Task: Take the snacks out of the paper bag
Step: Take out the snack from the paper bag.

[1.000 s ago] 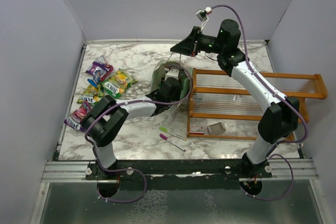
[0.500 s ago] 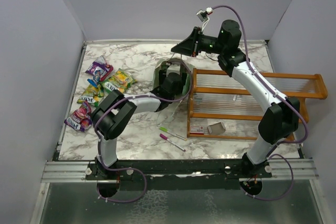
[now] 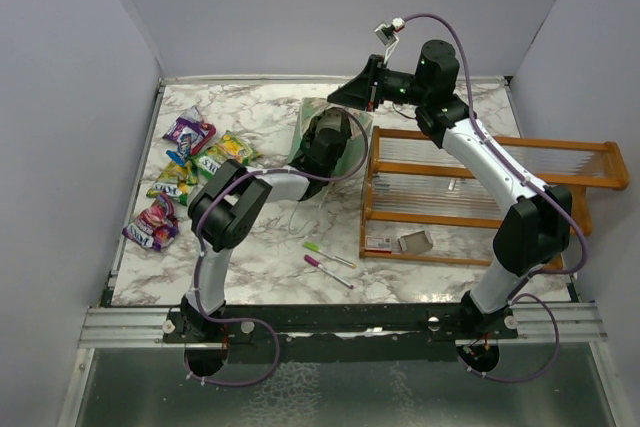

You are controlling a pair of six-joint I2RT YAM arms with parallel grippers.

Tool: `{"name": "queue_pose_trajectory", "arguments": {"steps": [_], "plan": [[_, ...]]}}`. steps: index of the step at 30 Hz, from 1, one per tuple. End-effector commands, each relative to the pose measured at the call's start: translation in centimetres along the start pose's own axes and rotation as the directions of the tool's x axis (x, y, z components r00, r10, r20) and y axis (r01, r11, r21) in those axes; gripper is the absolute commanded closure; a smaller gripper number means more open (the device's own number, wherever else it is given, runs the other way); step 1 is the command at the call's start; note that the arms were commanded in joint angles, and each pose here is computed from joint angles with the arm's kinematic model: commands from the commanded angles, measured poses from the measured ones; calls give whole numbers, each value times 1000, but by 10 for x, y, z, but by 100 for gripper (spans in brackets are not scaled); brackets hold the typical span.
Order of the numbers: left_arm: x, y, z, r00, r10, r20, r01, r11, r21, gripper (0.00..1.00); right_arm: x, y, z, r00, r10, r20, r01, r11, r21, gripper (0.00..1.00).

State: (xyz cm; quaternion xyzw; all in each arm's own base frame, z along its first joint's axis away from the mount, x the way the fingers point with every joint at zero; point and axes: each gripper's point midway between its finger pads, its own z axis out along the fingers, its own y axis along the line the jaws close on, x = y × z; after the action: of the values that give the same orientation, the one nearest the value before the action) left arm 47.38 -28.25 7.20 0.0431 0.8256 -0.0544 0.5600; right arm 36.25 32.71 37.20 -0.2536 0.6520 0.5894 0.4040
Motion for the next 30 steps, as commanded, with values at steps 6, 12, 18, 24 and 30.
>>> {"name": "queue_pose_trajectory", "arguments": {"steps": [6, 12, 18, 24, 30], "plan": [[-25, 23, -13, 997, 65, 39, -65, 998, 4, 96, -19, 34, -8, 996, -85, 35, 86, 995, -45, 99], [-33, 39, -42, 997, 59, 52, -59, 998, -1, 100, -19, 30, -8, 994, -99, 34, 100, 995, -27, 99], [-28, 39, -71, 998, 34, 51, -38, 997, 70, 100, -18, 25, -7, 994, -103, 35, 104, 994, -17, 99], [-46, 11, -83, 997, -41, 71, 27, 982, 185, 78, -17, 29, -6, 994, -102, 27, 104, 994, -44, 99], [-60, -5, -81, 991, -108, 78, 91, 976, 199, 33, -14, 29, -7, 995, -98, 25, 99, 994, -46, 99]]}}
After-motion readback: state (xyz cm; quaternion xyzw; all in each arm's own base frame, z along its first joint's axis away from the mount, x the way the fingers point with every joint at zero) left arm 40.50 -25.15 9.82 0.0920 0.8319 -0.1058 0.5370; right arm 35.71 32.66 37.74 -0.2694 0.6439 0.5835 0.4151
